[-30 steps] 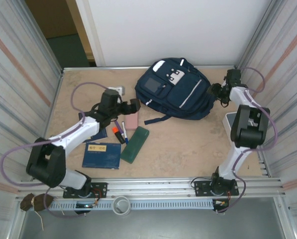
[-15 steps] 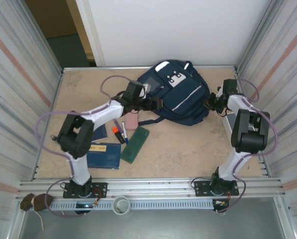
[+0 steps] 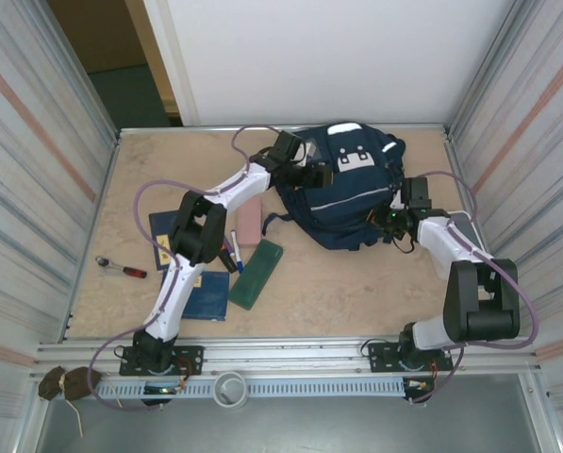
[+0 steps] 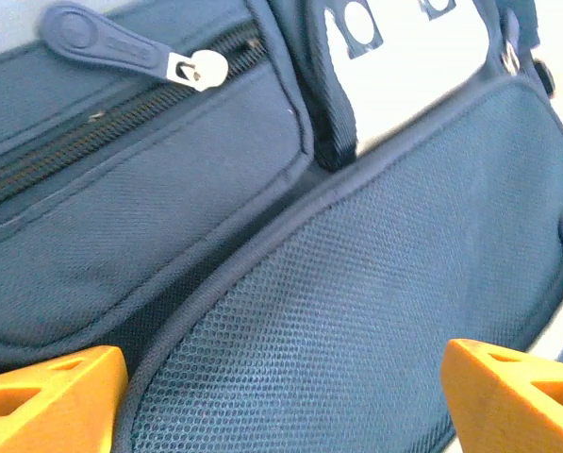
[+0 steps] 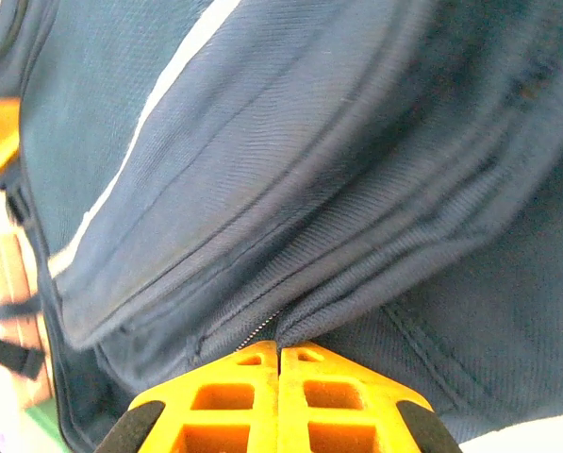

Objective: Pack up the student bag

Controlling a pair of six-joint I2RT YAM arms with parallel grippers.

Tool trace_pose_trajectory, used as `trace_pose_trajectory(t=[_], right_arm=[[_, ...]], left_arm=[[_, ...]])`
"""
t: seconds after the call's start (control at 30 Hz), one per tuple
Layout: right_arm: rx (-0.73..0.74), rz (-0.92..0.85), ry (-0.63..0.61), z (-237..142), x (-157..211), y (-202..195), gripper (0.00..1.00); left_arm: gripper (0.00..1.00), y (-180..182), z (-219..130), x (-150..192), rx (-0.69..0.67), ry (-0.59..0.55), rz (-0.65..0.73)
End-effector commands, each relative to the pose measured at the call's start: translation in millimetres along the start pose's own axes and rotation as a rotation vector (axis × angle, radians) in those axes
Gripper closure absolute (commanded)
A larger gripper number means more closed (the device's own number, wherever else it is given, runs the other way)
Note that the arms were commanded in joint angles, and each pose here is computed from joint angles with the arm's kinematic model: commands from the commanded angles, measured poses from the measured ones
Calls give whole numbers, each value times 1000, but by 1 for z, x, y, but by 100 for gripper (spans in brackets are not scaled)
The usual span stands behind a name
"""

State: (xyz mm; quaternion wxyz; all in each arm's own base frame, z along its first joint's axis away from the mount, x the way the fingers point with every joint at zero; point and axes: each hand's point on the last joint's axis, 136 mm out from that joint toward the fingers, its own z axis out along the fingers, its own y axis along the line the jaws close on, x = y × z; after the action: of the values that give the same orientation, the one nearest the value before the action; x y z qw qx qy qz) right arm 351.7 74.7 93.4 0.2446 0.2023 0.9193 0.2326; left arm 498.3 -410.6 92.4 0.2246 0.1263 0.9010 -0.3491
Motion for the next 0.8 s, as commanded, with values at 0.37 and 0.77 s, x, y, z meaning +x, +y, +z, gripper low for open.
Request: trace_pose_trajectory(t=[0.37, 0.77], right_arm=[[-356, -134, -89, -37, 26, 158, 92], [-60, -19, -75, -37, -38, 34, 36]], left_arm=[[9, -10, -131, -39, -54, -94, 139], [9, 16, -200, 87, -134, -124, -29]])
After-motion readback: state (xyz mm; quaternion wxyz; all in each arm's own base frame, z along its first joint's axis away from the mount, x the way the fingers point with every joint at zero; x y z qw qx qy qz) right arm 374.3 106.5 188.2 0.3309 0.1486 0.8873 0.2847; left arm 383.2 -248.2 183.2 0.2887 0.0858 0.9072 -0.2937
